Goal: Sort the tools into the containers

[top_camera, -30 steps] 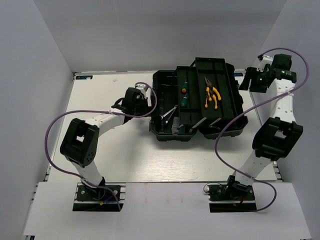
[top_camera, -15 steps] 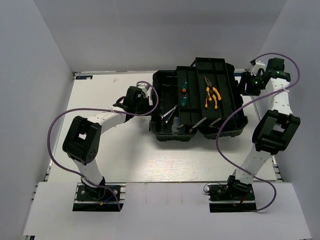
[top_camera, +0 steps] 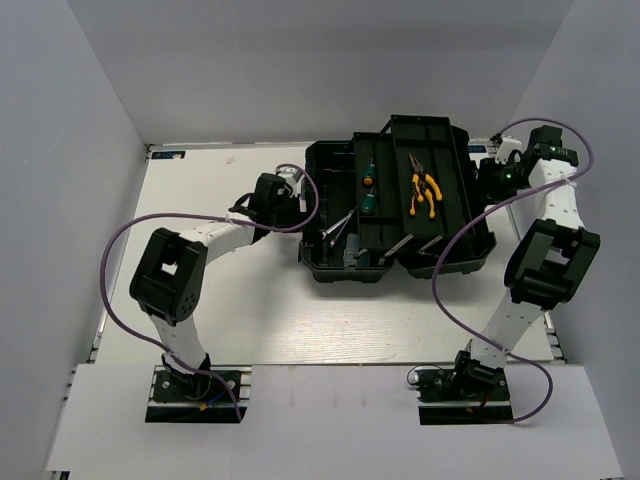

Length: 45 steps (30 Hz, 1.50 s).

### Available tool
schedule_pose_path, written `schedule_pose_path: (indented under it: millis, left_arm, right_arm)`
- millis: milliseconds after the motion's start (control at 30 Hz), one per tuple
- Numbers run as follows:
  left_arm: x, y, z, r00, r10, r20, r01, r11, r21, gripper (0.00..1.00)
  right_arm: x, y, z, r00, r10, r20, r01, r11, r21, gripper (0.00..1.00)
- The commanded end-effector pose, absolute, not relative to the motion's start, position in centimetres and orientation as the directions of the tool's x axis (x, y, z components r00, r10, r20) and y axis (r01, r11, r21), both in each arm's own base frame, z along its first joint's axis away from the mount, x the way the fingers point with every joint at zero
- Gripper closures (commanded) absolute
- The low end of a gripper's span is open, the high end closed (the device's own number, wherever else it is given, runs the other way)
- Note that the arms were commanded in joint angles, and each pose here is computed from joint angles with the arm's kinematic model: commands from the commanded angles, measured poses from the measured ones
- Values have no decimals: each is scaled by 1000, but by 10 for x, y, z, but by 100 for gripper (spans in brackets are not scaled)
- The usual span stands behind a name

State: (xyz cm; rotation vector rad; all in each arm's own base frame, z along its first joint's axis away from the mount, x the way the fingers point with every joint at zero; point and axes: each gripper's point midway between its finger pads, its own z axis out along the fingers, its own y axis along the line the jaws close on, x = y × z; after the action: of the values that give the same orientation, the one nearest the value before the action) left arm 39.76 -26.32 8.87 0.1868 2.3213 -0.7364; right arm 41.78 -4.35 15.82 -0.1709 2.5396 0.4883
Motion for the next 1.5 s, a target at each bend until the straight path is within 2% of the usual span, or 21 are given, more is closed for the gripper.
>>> schedule_pose_path:
  millis: [0,100,133,200,367,467,500,567,733,1033,1467]
  left_arm:
    - [405,-274,115,-715,-67,-696,380,798,-468,9]
    - [401,-280,112,-724,-55,-688,390,789,-474,19]
    - [401,-280,112,-724,-55,-687,390,789,-474,21]
    - [401,-281,113,-721,-55,-691,399,782,-478,29]
    - [400,-285,116,-720,-53,-692,414,768,-489,50]
    - [398,-288,119,-719,-49,-693,432,750,-501,72]
    - [400,-289,122,-708,-44,-704,444,748,-493,86]
    - [398,-295,121,-713,-34,-700,455,737,-499,100]
    - [395,-303,123,-718,-21,-696,473,718,-510,100]
    - [393,-312,129,-707,-14,-707,494,705,-508,100]
    - [395,-319,129,-701,-11,-713,505,698,-508,100]
  right_arm:
    - [407,-38,178,-823,-35,-566,-253,916,311,64]
    - [407,-35,188,-813,-41,-581,-267,913,308,79]
    - [405,-34,189,-816,-41,-576,-269,910,316,90]
    - [405,-32,195,-811,-46,-584,-278,908,314,100]
    - [403,-26,222,-778,-54,-625,-310,899,308,100]
    - [400,-18,241,-757,-68,-650,-338,892,300,100]
    - [399,-16,243,-755,-68,-653,-343,889,303,100]
    - [398,-12,257,-731,-79,-678,-360,888,285,100]
    - [396,4,288,-681,-100,-725,-400,880,255,100]
    - [395,41,312,-656,-175,-734,-467,858,214,100]
    - [381,128,335,-540,-334,-772,-624,774,102,100]
